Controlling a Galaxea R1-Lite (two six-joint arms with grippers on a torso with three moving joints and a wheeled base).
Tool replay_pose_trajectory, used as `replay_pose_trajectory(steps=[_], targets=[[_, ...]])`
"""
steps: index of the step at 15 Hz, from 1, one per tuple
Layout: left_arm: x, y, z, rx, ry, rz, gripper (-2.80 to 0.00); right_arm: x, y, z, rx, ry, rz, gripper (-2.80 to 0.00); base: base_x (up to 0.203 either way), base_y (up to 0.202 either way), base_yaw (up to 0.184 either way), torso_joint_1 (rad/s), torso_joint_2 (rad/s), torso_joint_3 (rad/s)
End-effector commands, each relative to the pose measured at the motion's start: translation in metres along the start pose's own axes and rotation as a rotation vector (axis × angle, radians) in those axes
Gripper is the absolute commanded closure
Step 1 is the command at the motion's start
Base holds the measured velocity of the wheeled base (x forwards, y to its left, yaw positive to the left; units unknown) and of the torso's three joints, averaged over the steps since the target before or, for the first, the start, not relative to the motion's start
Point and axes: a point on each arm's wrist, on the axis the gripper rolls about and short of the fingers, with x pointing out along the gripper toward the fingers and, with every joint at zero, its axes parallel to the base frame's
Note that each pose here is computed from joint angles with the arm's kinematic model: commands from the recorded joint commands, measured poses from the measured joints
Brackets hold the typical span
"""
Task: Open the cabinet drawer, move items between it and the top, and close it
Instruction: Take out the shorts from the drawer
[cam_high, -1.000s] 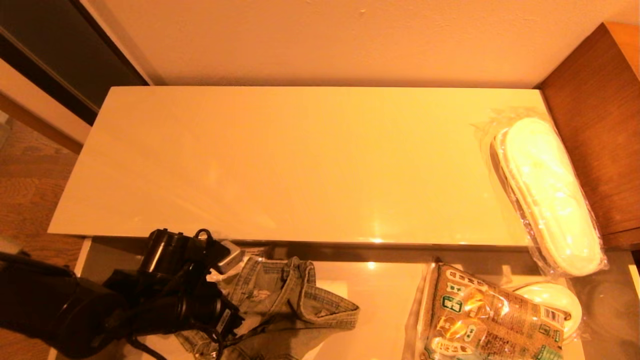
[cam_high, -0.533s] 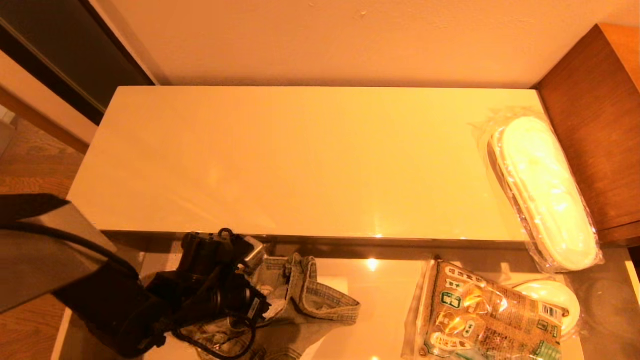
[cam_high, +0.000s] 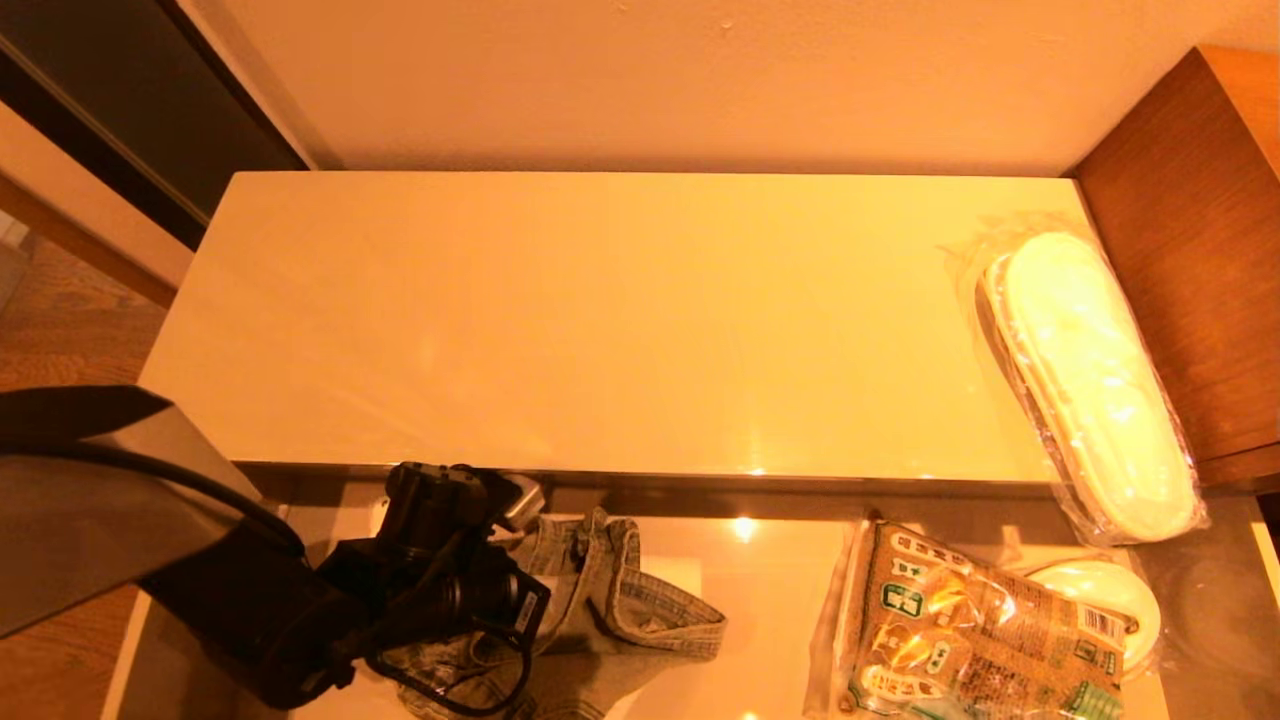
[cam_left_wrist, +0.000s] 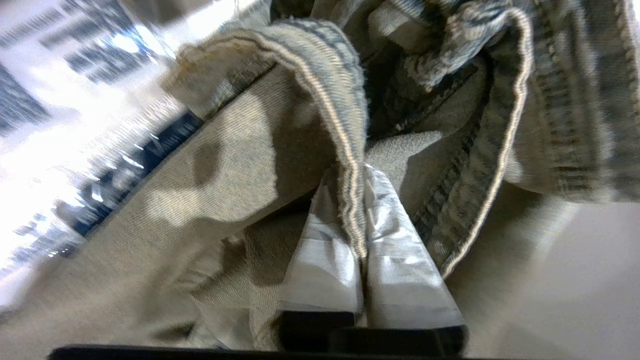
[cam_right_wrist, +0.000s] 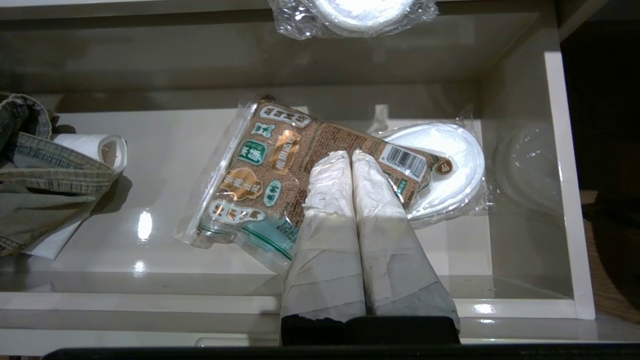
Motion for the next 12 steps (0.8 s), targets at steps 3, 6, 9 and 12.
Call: replay_pose_trajectory(steps=[3, 6, 9, 12], targets=[[-0.034, -0.002, 0.036, 0.003, -0.147, 0.014, 0.00, 0.000, 0.000, 0.000, 0.000, -0.001, 0.000, 0.00, 0.000, 0.000, 0.000, 0.000, 0.00, 0.000], [-0.115, -0.014, 0.041, -0.012, -0.074, 0.008, 0.00, 0.000, 0.000, 0.000, 0.000, -0.001, 0.000, 0.00, 0.000, 0.000, 0.000, 0.000, 0.00, 0.000], [-0.186, -0.027, 0.025, -0.055, 0.195, -0.015, 0.00, 0.000, 0.000, 0.000, 0.000, -0.001, 0.000, 0.00, 0.000, 0.000, 0.000, 0.000, 0.00, 0.000], [-0.217, -0.029, 0.058, -0.035, 0.127, -0.003, 0.00, 0.000, 0.000, 0.000, 0.000, -0.001, 0.000, 0.00, 0.000, 0.000, 0.000, 0.000, 0.00, 0.000]])
